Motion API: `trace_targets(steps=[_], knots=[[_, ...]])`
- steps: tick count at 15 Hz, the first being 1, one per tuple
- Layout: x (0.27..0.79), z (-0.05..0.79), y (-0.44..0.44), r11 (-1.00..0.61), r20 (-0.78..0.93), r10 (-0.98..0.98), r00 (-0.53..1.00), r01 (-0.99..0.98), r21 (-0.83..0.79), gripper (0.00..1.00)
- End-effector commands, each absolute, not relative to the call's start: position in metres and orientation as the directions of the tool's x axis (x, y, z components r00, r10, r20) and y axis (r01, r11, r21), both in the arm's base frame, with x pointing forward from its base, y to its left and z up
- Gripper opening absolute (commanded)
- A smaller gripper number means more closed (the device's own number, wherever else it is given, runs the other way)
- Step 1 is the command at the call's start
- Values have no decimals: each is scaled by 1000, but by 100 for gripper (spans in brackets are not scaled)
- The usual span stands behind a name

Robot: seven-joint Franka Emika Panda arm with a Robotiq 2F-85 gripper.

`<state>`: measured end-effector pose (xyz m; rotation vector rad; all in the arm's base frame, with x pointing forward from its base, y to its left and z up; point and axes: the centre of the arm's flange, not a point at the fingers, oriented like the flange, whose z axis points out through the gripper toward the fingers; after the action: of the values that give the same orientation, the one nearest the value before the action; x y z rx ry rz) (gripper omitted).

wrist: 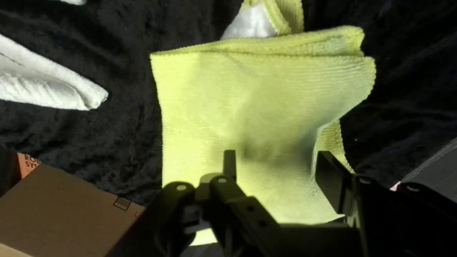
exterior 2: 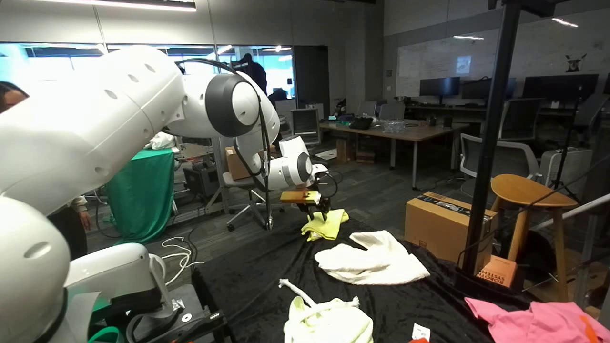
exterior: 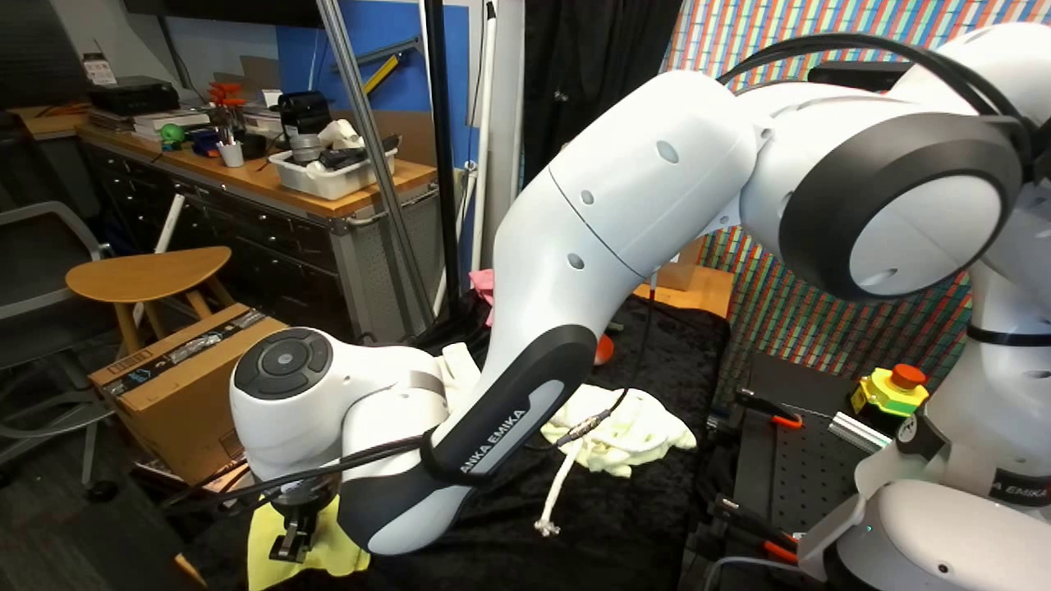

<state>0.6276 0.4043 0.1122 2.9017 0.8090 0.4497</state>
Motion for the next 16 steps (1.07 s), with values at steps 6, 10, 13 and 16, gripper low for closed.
trace_targets(steps=[6,10,13,16], knots=[[617,127,402,-855,272,519,810,486,183,100],[618,122,400,-857,258,515,817,482,184,100],[612,120,394,-857,243,514,822,478,193,100],[603,120,387,-857,214,511,833,475,197,100]])
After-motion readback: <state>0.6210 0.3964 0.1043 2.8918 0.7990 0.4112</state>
